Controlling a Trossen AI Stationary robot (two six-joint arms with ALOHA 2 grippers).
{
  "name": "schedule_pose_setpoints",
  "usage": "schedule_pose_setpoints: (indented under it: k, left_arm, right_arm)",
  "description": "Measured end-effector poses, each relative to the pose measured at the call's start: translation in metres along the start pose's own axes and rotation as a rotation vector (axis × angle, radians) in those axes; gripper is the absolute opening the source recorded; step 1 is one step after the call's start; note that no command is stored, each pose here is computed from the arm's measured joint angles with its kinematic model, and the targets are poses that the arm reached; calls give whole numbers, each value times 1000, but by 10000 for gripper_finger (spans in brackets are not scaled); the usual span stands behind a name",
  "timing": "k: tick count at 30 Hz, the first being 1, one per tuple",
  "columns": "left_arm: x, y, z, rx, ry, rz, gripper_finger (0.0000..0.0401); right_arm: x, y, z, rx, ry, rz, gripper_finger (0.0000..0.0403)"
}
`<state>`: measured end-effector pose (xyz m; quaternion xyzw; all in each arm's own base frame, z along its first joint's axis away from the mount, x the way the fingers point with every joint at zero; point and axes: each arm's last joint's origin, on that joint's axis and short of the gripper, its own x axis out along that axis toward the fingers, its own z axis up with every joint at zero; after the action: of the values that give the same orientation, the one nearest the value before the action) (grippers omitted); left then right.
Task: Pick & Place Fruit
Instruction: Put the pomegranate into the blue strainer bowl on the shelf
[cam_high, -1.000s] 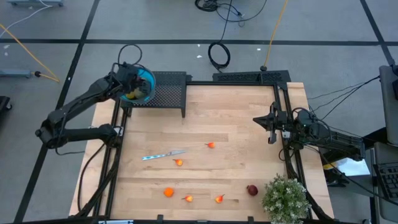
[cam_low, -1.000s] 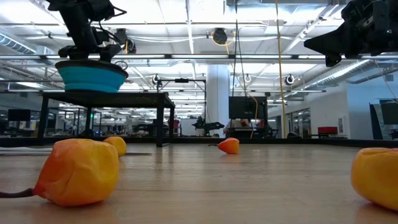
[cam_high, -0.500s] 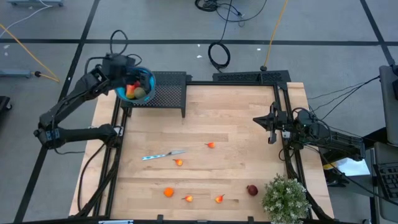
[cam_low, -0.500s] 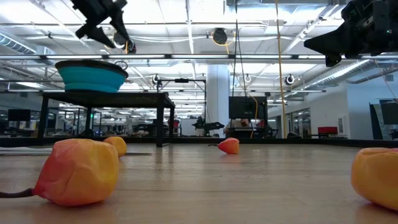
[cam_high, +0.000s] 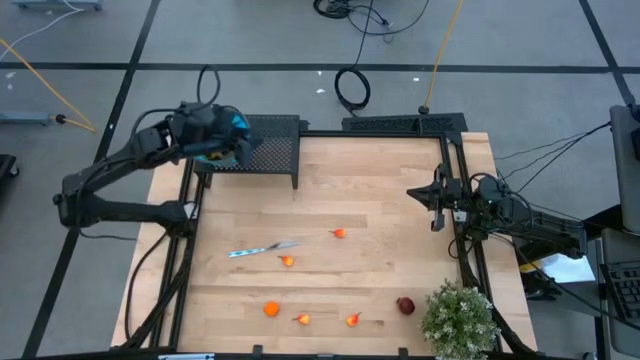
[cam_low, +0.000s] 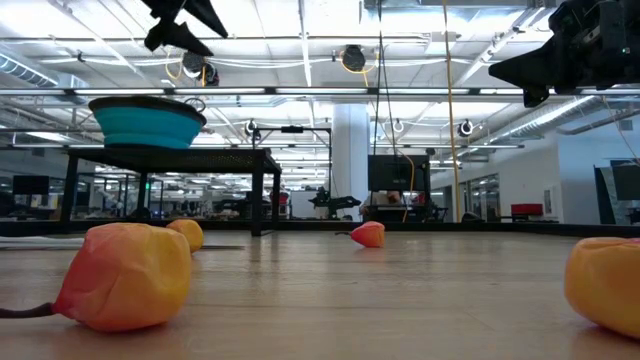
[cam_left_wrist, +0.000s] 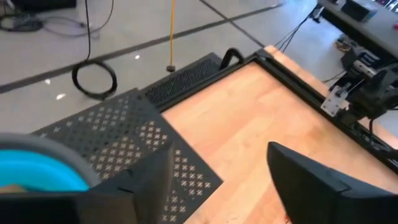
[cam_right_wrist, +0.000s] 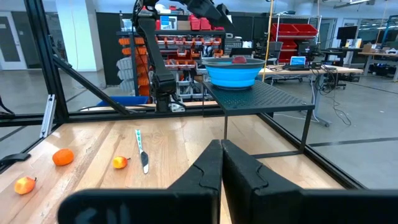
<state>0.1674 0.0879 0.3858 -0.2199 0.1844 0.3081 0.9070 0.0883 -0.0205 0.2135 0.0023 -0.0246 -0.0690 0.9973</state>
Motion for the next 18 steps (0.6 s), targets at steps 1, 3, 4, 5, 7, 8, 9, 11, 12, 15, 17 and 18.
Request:
schedule_pose_setpoints:
  k: [1,3,4,5,7,8,9,11,12,15,17,18]
  left_arm:
    - [0,-3,0,7,-6,-3,234]
    - [-1,-8,-2,20,-3,-21,202]
    - [-1,-10,-3,25,0,-30,187]
    - [-2,-13,-4,28,4,-41,171]
    - [-2,-18,-7,29,12,-64,142]
    - [-3,-20,-8,31,15,-72,128]
    - [-3,-23,-9,38,17,-79,115]
    - [-5,-29,-12,44,21,-95,91]
    - [-6,-32,-13,42,21,-106,80]
    - [-8,-41,-16,69,23,-154,49]
    - [-9,-48,-19,82,9,-199,27]
    - [-8,-51,-21,92,2,-218,16]
  right_arm:
    - [0,0,0,0,0,0,0]
    - [0,0,0,0,0,0,0]
    - [0,0,0,0,0,0,0]
    - [0,0,0,0,0,0,0]
    - [0,0,0,0,0,0,0]
    - [0,0,0,0,-1,0,0]
    - [0,0,0,0,-2,0,0]
    - [0,0,1,-1,-9,1,0]
    - [0,0,1,-1,-9,0,0]
    - [0,0,1,5,-9,1,0]
    - [0,0,1,16,-9,1,0]
    - [0,0,1,26,-8,1,0]
